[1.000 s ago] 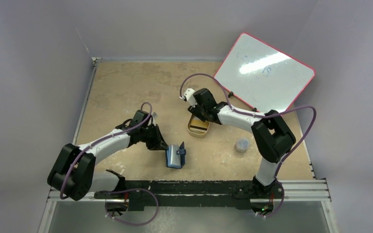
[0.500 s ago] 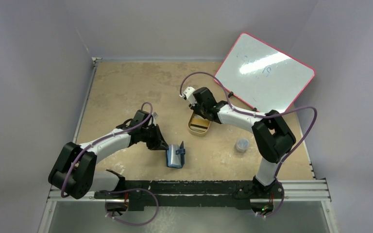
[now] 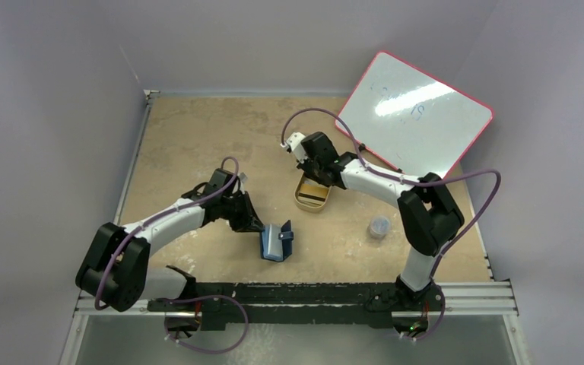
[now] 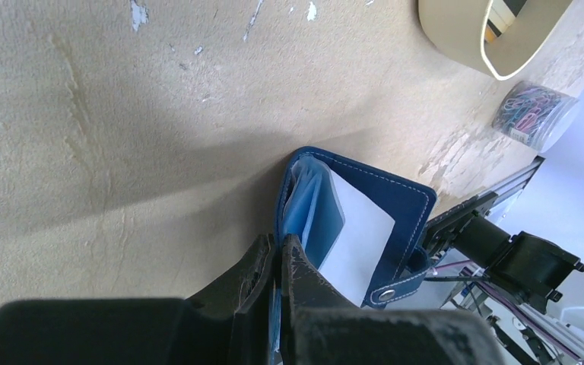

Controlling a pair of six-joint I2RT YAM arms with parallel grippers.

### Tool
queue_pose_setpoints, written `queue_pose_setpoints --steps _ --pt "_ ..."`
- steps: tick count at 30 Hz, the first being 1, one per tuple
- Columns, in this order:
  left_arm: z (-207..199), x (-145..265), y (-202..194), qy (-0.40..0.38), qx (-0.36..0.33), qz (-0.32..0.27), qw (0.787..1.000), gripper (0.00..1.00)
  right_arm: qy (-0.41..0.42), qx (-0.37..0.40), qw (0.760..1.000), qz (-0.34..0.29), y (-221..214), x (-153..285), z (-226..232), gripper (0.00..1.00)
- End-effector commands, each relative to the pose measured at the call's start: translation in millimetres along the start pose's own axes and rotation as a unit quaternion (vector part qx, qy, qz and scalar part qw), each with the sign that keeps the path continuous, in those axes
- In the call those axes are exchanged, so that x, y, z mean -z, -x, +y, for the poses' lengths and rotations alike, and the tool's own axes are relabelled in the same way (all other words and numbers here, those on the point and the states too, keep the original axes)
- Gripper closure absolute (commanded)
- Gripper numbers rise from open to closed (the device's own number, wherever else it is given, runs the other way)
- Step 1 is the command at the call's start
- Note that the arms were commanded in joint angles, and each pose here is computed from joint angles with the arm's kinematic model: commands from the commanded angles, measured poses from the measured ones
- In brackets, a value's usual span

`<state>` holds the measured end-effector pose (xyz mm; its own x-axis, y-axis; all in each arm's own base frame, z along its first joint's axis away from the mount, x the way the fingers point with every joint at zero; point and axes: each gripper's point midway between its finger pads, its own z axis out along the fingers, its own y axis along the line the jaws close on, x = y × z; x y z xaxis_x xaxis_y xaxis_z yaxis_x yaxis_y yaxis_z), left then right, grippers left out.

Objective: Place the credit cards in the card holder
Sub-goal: Pick up the credit card from the storage box, then adjust the card holder at the center of the board.

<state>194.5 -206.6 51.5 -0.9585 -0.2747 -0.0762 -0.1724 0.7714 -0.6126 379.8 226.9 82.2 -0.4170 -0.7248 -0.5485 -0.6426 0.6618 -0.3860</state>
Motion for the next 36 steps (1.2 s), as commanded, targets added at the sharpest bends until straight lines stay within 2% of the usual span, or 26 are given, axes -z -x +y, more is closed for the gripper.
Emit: queue_pose_setpoints --steps 1,4,8,14,18,24,29,32,36 --pt "-13.9 9.7 13.4 -0.011 -0.022 -0.023 0.999 1.0 -0.009 -0.03 0.999 -0.035 25.2 19.5 -14.0 0.87" --pt "-11.8 9.5 13.0 -0.008 -0.02 -0.024 0.999 1.0 -0.007 -0.034 0.999 -0.035 25.9 23.2 -13.9 0.9" --pt "-12.3 9.7 14.2 -0.007 -0.02 -0.027 0.999 1.0 -0.002 -0.038 0.999 -0.038 30.6 34.2 -16.2 1.0" --pt "-16.0 14.8 26.2 0.01 -0.026 -0.045 0.999 1.0 0.023 -0.072 0.996 -0.055 42.9 56.6 -13.3 1.0" --pt "-26.0 19.6 32.7 0.0 -0.022 -0.057 0.998 1.0 0.056 -0.137 0.987 -0.065 49.5 76.6 1.3 1.0" --pt "-34.5 20.2 39.8 -0.013 -0.006 -0.071 0.997 1.0 0.13 -0.244 0.955 -0.105 79.8 127.1 59.6 1.0" --pt "-35.4 17.7 43.3 -0.015 0.003 -0.078 0.997 1.0 0.237 -0.323 0.909 -0.119 93.5 162.3 123.8 1.0" --pt "-37.6 16.5 46.4 -0.022 0.009 -0.086 0.996 1.0 0.247 -0.359 0.894 -0.099 86.2 166.2 141.1 1.0" --pt "-40.4 11.3 49.5 -0.039 0.014 -0.094 0.995 1.0 0.222 -0.393 0.891 -0.051 63.7 154.5 147.3 1.0"
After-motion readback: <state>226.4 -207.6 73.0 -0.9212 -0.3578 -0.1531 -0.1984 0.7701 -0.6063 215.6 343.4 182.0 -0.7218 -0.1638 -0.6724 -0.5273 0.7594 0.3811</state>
